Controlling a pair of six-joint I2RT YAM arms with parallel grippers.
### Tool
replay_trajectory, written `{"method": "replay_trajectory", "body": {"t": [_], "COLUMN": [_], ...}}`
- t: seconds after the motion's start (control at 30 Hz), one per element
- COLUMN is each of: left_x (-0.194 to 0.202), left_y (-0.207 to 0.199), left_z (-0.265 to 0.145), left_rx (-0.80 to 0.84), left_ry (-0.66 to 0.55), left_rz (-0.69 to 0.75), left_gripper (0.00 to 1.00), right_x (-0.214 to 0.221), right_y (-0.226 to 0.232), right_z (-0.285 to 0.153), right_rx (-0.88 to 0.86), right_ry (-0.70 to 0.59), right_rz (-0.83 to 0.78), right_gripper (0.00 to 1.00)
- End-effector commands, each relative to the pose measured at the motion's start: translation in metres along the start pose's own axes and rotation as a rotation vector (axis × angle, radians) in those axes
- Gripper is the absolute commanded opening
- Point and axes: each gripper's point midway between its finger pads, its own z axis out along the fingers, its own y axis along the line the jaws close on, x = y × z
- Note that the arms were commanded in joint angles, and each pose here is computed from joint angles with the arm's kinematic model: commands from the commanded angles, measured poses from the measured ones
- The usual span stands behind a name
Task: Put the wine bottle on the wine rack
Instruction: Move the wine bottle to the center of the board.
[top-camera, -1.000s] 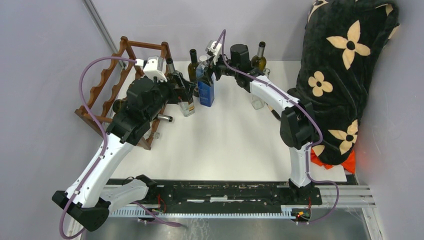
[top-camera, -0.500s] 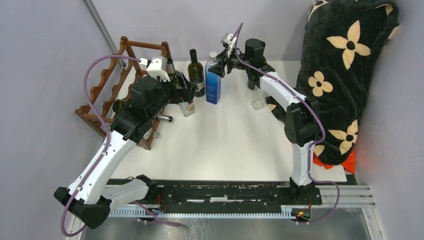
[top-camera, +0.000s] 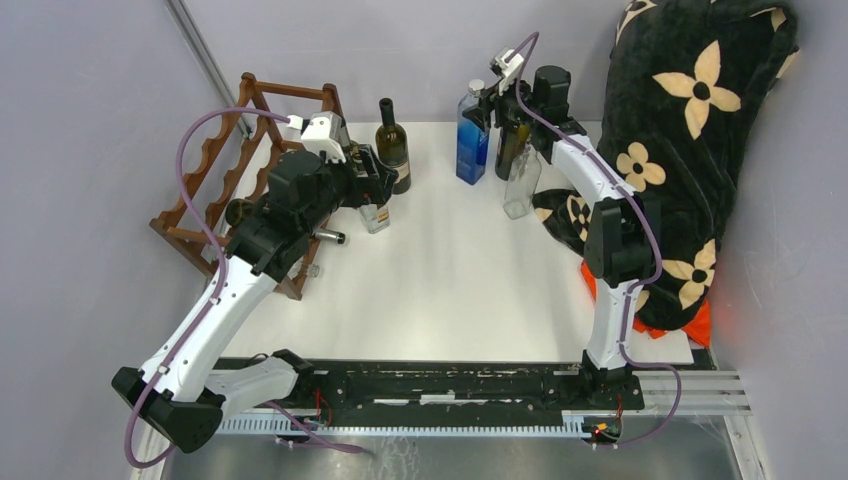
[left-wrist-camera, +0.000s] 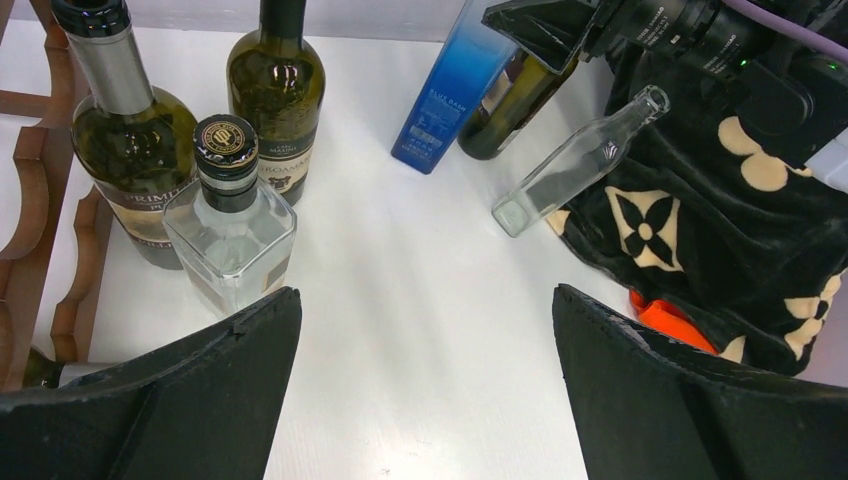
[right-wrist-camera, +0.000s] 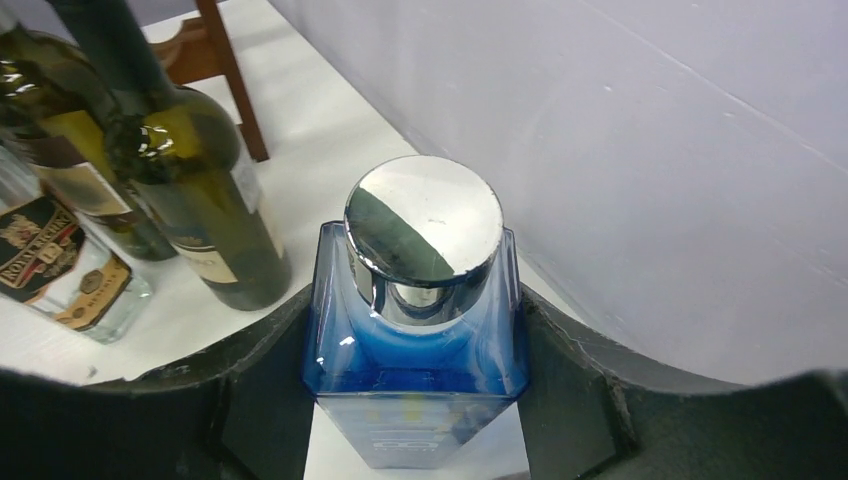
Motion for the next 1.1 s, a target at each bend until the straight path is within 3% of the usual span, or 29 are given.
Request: {"method": "replay_trajectory", "body": {"t": [0.0,0.3,0.43,0.8,1.07], "left_x": [-0.027,-0.026,-0.026,-0.031,-0.034], "left_y": [-0.010,-0.012,-0.012,-0.010,-0.010], "left_z": [-0.004,-0.004,-0.005,-0.009,-0.004], "left_rx": [0.045,0.052,0.054,0.040,0.028], "left_ry": [-0.081,-0.079,-0.080,-0.098,-0.101], "left_rz": [0.033,0.026,0.021,0.008,0.000], "left_gripper": [1.00,1.00,1.00,1.00,1.00], "right_x": [-0.066,-0.091,-0.112,-0.185,-0.181], "right_y": [-0.012,-0.007,-0.003,0.017,0.043], "right_z": [-0.006,-0.014,-0.022,-0.071,-0.124], "right_rx": [0.032,0.025,0.018,-0.063,-0.171], "right_ry": [-0.150,-0.187,-0.215,-0.301,-0.241], "right_rz": [-0.136,-0.152,-0.170,-0.262,-0.256], "right_gripper": [0.43,0.86,0.98,0.98,0.98]}}
